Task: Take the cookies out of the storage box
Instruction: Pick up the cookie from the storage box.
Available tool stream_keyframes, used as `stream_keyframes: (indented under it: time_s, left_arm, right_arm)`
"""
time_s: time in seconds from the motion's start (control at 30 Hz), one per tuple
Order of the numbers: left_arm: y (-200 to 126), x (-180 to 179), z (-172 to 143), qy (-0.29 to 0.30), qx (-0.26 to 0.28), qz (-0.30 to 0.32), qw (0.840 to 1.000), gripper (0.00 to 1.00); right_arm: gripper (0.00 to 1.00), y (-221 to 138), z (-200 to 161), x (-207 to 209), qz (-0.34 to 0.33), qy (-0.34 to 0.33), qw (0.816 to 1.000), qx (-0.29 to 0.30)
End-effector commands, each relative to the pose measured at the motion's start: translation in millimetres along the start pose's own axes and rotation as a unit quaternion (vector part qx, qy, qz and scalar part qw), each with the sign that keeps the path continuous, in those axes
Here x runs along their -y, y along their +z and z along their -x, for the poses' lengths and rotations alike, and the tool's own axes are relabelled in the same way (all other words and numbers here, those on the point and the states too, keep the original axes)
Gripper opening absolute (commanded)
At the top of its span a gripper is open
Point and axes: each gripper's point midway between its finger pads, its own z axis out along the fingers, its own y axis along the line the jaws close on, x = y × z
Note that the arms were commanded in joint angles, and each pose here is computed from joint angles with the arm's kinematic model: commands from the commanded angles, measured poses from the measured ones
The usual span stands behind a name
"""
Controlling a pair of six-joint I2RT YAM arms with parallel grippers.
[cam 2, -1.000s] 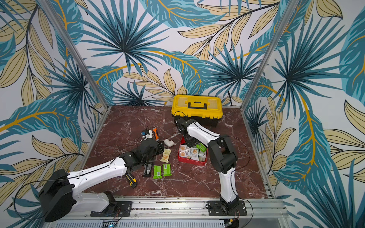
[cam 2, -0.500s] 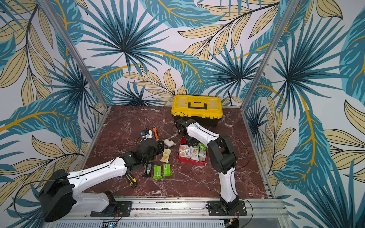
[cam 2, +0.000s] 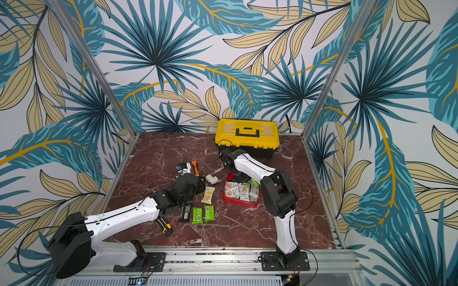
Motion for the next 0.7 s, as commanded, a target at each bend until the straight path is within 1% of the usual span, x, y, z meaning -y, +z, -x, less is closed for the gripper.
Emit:
stream_keyframes:
  time_s: [0.0,0.1,0.23,0.33,0.47,0.67]
  left_arm:
    - [2,-5,-2,-0.001,0.001,0.006,1.0,0.36]
    - [3,-4,-2,-0.001,0.0,0.005,1.0,0.36]
    - [4,-3,-2,-0.001,-0.001,0.004,1.0,0.36]
    - [4,-3,-2,-0.001,-0.001,0.004,1.0,0.36]
    - [5,-3,-2,-0.002,-0.001,0.004,1.0,0.36]
    - [6,-2,-4,-0.002,-0.004,0.002,1.0,0.36]
  right_arm:
    - [0.17,-11,0,10,-0.01,0.001,1.0,0.006]
    - [0.18,-6,-2,8,-0.013,-0.005,1.0,0.0]
    - [0.27,2,-6,5,-0.021,-0.012,1.0,-0.012]
    - [0.31,6,-8,4,-0.023,-0.012,0.999,-0.018]
    - [0.33,8,-10,5,-0.025,-0.012,0.999,-0.021]
    - [0.33,15,-14,2,-0.022,-0.013,0.999,-0.03]
